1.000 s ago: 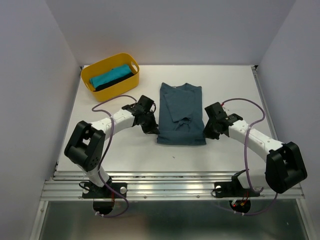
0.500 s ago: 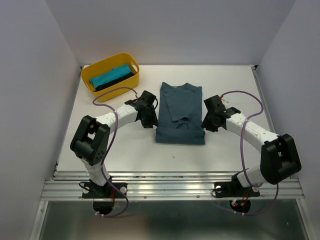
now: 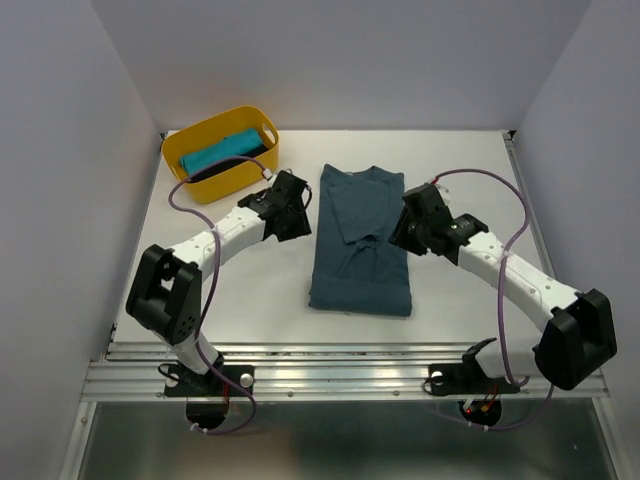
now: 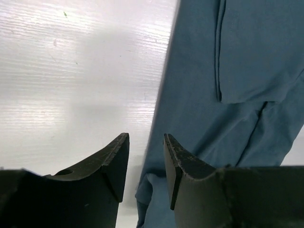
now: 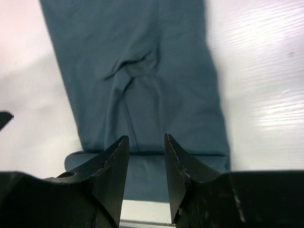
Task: Roll the t-shirts
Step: Roll the T-shirt to the center of the board.
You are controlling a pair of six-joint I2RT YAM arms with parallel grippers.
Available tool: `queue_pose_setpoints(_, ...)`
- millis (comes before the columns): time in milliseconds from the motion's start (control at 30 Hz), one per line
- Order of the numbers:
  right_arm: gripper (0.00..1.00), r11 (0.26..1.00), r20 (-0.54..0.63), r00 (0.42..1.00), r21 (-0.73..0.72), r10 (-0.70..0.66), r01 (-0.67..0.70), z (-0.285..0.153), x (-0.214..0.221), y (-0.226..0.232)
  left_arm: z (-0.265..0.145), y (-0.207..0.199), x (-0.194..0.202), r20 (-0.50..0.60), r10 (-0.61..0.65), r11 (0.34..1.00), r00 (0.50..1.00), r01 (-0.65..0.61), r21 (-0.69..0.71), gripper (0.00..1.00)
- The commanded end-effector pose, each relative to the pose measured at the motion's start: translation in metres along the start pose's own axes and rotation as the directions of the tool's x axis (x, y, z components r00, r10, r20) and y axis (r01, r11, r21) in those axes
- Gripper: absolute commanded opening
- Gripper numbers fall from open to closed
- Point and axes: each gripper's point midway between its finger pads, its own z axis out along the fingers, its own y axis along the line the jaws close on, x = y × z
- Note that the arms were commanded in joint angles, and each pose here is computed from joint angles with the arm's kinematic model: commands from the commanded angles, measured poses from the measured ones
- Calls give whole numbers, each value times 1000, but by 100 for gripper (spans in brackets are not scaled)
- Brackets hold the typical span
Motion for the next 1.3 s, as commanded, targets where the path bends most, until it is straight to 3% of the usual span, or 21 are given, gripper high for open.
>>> queue_pose_setpoints(0, 41, 998, 11, 998, -41, -56, 56, -23, 14, 23, -36, -9, -20, 97, 30, 999, 995, -33, 33, 45)
queue_pose_setpoints(167, 41, 997, -70, 997, -60, -43, 39, -31, 57, 4, -77, -16, 0, 107, 51, 992, 993, -63, 112, 44)
queue_pose_setpoints(300, 37, 996, -128, 991, -93, -30, 18, -34, 79, -6, -92, -28, 48, 27, 72, 975, 997, -76, 209, 37)
queue_pose_setpoints(333, 36, 995, -133, 991, -93, -31, 18, -34, 82, -8, -96, -31, 55, 16, 75, 970, 997, -77, 229, 33)
queue_pose_setpoints(467, 22, 997, -170, 985, -68, -42, 31, -26, 97, -21, -95, -39, 89, -50, 81, 962, 995, -65, 267, 0)
queue_pose_setpoints(567, 18, 997, -189, 981, -65, -51, 40, -19, 104, -22, -86, -44, 114, -126, 83, 950, 989, -40, 310, 0)
queue_pose_setpoints(833, 14, 995, -173, 984, 73, -47, 61, 7, 109, -46, -39, -12, 149, -212, 97, 982, 972, -59, 181, 0)
queue_pose_setpoints(1100, 15, 975, -192, 981, 206, -40, 80, 30, 136, -90, 0, 5, 157, -246, 146, 989, 958, -140, 40, 0)
queue_pose_setpoints(1267, 14, 971, -218, 975, 237, 33, 20, 32, 161, -115, 20, 9, 155, -264, 168, 984, 950, -177, -7, 0)
